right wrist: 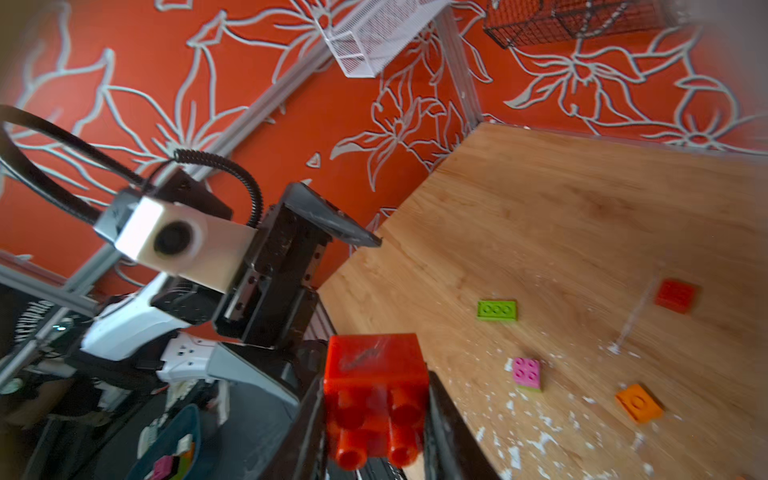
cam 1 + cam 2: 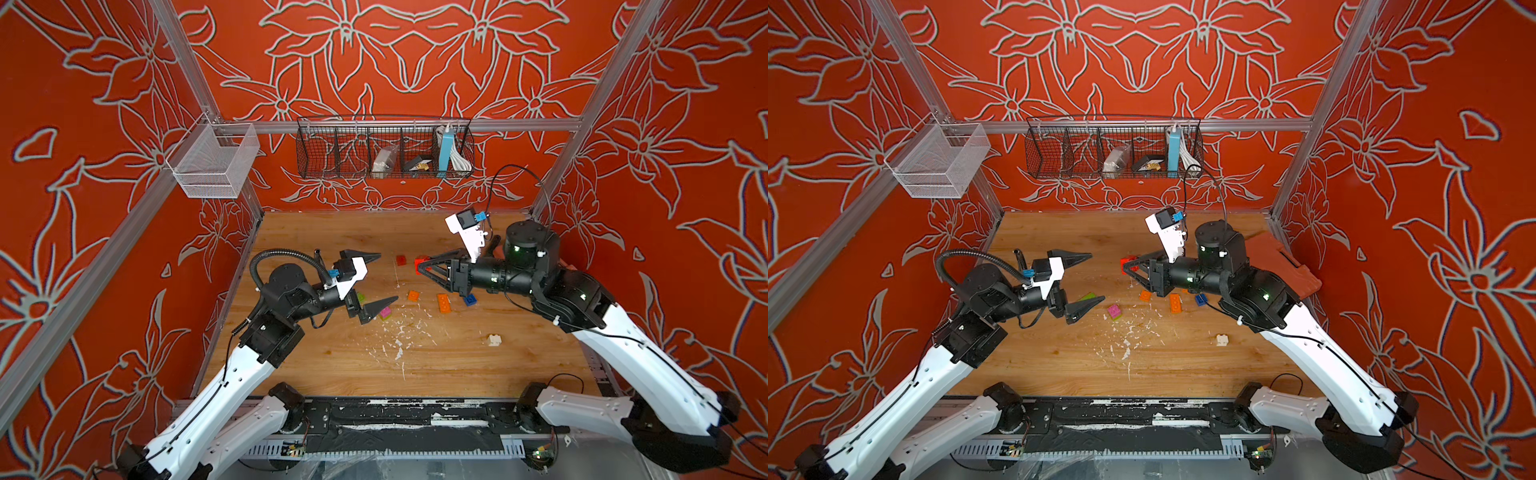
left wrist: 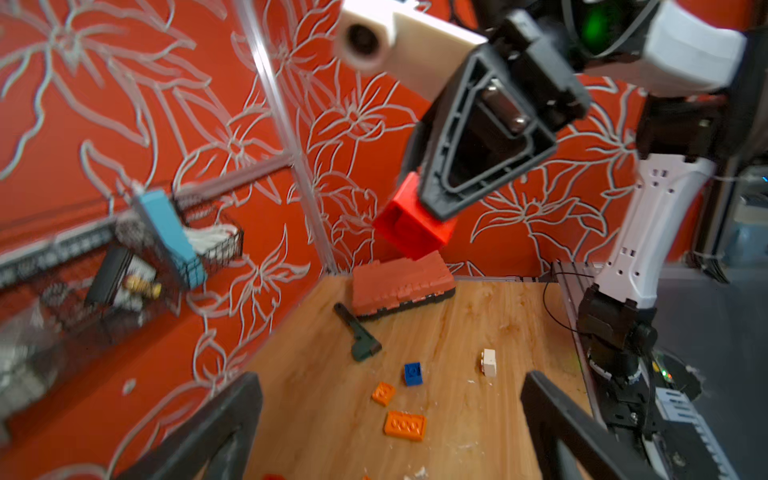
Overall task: Assemble the letter r with lego
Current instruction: Pick up the lego brick from the center of the board, then assemble the lego brick with the lego brick, then pick up the lego brick from the center of the board.
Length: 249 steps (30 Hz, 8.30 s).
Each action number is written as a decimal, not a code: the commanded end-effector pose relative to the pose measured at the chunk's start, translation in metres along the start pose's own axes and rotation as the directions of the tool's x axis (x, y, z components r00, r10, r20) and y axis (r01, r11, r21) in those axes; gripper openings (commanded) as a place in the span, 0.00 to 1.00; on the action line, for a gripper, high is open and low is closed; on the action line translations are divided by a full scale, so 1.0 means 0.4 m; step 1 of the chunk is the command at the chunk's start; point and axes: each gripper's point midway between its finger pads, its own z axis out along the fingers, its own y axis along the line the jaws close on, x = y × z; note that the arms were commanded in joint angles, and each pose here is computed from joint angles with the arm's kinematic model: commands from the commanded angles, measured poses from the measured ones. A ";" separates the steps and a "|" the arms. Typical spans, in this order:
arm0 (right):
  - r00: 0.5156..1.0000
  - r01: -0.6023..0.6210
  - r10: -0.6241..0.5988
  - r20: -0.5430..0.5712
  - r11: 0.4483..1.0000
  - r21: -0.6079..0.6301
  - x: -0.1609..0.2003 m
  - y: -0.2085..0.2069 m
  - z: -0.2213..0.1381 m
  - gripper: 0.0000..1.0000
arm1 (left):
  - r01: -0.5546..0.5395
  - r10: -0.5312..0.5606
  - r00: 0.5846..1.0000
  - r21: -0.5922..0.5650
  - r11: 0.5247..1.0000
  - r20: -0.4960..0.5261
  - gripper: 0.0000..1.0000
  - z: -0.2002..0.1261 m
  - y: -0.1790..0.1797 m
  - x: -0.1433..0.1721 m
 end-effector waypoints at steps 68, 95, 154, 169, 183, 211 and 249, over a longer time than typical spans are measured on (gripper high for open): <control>0.573 0.308 0.229 -0.787 0.830 0.466 0.533 -0.448 0.507 0.00 | 0.718 -0.991 0.077 -0.696 -0.022 0.111 0.99 -0.253 0.048 0.632; 0.508 0.282 0.328 -0.796 0.810 0.513 0.601 -0.477 0.511 0.00 | 0.721 -0.992 0.067 -0.692 -0.027 0.108 0.99 -0.254 0.040 0.631; 0.380 0.404 0.297 -0.876 0.799 0.446 0.690 -0.482 0.483 0.09 | 0.711 -0.993 0.056 -0.703 -0.031 0.101 0.98 -0.264 0.026 0.641; 0.625 0.296 0.193 -0.756 0.838 0.459 0.437 -0.381 0.492 0.71 | 0.679 -0.990 0.097 -0.734 -0.006 0.098 0.97 -0.280 0.039 0.620; 0.857 -0.017 0.136 -0.496 0.971 0.238 0.376 -0.307 0.368 0.81 | 0.548 -0.968 0.242 -0.815 0.190 -0.063 0.95 -0.238 0.122 0.562; 0.783 -0.542 0.622 0.012 0.673 0.504 0.450 -0.569 -0.105 0.74 | 0.101 -0.697 0.105 -0.689 0.717 -0.710 0.72 0.300 0.071 0.716; 0.803 -0.525 0.595 -0.038 0.735 0.430 0.446 -0.502 -0.121 0.68 | 0.101 -0.617 -0.045 -0.618 0.780 -0.786 0.54 0.374 0.090 0.906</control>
